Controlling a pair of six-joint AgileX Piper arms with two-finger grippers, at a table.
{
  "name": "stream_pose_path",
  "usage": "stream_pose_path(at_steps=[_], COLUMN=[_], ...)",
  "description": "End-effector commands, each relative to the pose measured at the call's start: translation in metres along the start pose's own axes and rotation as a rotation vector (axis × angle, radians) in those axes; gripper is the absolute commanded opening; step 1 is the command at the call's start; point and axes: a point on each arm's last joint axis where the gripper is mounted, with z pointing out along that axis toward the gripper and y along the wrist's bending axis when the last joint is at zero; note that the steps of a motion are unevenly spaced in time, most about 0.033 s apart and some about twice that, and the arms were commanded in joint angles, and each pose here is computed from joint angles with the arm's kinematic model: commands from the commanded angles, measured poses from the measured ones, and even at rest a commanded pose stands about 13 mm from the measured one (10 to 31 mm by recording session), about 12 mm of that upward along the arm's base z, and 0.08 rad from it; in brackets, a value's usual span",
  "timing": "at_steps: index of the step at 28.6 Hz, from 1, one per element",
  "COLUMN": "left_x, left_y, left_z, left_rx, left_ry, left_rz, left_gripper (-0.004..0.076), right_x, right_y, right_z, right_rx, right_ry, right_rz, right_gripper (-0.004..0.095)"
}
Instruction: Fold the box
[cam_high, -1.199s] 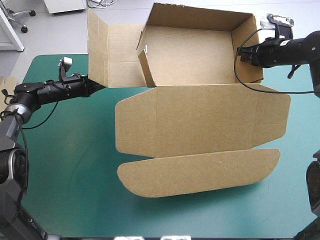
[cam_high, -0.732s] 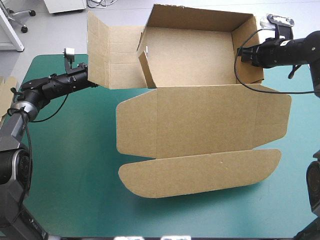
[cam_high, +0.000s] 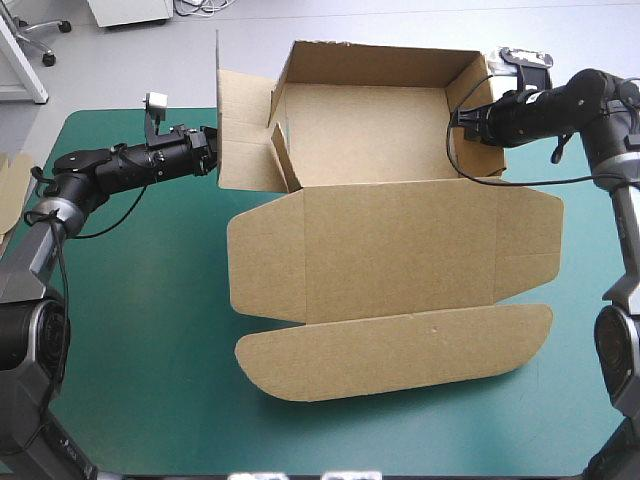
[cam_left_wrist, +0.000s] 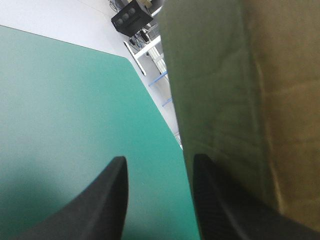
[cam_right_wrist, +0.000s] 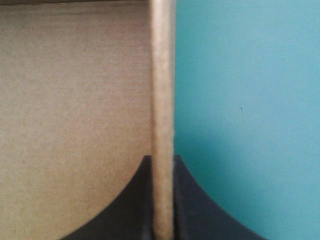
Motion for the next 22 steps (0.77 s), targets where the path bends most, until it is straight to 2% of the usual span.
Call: stream_pose_path(at_steps=[1,7,10,22], left_x=[-0.009,-0.007,-0.007,-0.007], left_y=[-0.042,-0.046,-0.046,-0.047], left_z=[-0.005,0.001,0.001,0.003], left_rx=[0.165,0.187,0.187,0.192], left_ry=[-0.022,-0.019,-0.019,-0.016], left_rz=[0.042,0.041,0.039,0.025], left_gripper=[0.0305,0.0335,0.0362,0.0364], right_x=[-0.012,-0.012,-0.011,-0.010], right_y=[0.018,0.026,0.023,0.023], right_z=[-0.019,-0.006,-0.004,-0.003], right_rx=[-0.040,-0.046,-0.022,-0.023], right_ry=[-0.111,-0.120,-0.108,-0.100], right_rz=[0.000,-0.001,-0.008,-0.004], right_gripper=[-0.0030,-0.0030,-0.0030,-0.0030])
